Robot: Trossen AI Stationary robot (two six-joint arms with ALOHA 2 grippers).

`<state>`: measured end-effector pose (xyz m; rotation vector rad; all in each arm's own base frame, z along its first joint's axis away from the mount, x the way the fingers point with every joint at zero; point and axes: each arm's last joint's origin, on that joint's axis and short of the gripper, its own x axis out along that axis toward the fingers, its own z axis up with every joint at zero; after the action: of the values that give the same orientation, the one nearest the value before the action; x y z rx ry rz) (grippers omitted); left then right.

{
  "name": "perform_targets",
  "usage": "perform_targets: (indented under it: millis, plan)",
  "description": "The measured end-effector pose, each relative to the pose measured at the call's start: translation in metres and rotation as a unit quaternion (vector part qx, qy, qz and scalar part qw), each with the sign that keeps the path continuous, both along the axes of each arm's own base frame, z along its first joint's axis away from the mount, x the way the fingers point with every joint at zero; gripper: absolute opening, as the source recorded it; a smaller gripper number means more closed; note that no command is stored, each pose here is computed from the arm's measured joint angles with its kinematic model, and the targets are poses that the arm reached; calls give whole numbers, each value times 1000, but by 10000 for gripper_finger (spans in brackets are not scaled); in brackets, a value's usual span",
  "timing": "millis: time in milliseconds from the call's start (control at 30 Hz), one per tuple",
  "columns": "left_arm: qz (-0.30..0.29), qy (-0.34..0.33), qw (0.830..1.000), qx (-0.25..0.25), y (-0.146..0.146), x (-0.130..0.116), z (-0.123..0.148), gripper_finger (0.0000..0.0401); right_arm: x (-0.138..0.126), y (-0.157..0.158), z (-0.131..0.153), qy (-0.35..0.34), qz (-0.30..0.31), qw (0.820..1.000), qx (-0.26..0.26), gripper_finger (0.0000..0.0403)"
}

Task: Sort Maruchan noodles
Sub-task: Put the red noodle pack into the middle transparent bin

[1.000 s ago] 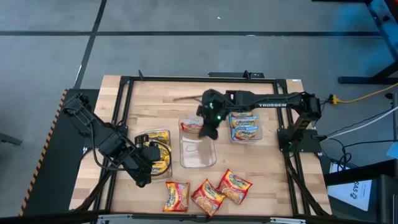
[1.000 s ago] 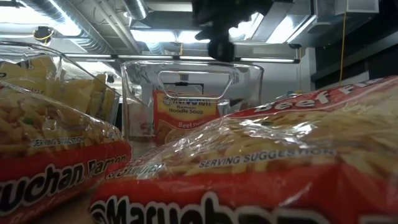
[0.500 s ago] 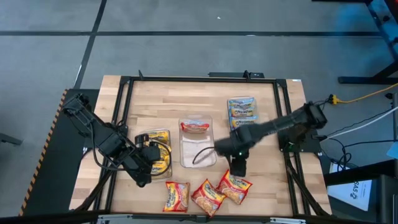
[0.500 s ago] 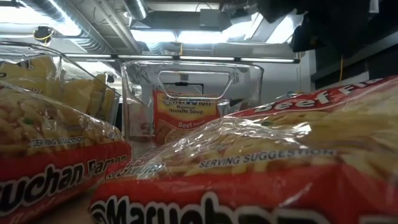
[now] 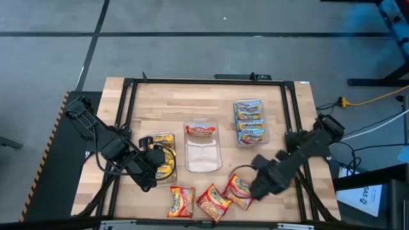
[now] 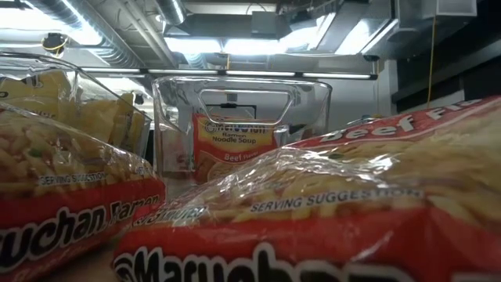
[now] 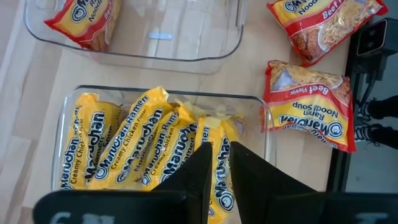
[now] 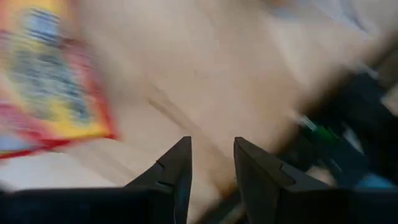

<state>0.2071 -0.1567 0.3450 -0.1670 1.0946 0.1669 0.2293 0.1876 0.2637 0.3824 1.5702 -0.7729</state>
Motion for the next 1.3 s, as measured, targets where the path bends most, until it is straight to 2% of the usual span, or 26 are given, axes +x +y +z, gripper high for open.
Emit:
perform_targets:
  millis: [67, 167, 300, 400, 467, 567, 633, 733, 833, 1000, 1300]
  plan:
    - [-1, 0, 1000, 1, 0, 0, 0, 50, -13, 8, 0, -10, -28, 1000, -9, 117]
    - [0, -1, 1000, 1, 0, 0, 0, 50, -35, 14, -3, -75, -88, 993, -26, 117]
    - [1, -2, 1000, 0, 0, 1, 0, 50, -63, 16, -28, -149, -204, 965, -77, 117]
    - [1, -2, 1000, 0, 0, 1, 0, 50, -77, 17, -51, -207, -266, 941, -37, 117]
    - [1, -2, 1000, 0, 0, 1, 0, 50, -81, 20, -70, -235, -275, 932, 17, 117]
    - [0, -2, 1000, 0, 0, 1, 0, 50, -79, 22, -92, -283, -286, 907, 124, 117]
    - [0, -2, 1000, 0, 0, 1, 0, 50, -79, 19, -108, -305, -289, 894, 155, 117]
    - [0, -2, 1000, 0, 0, 1, 0, 50, -78, 13, -119, -336, -302, 877, 168, 117]
    - [0, -3, 1000, 0, 0, 1, 0, 50, -77, 9, -124, -343, -306, 872, 167, 117]
    - [1, -3, 1000, -1, 0, 1, 0, 50, -71, 17, -120, -357, -286, 863, 216, 117]
    - [1, -3, 1000, -1, 0, 1, 0, 50, -69, 21, -118, -359, -270, 862, 235, 117]
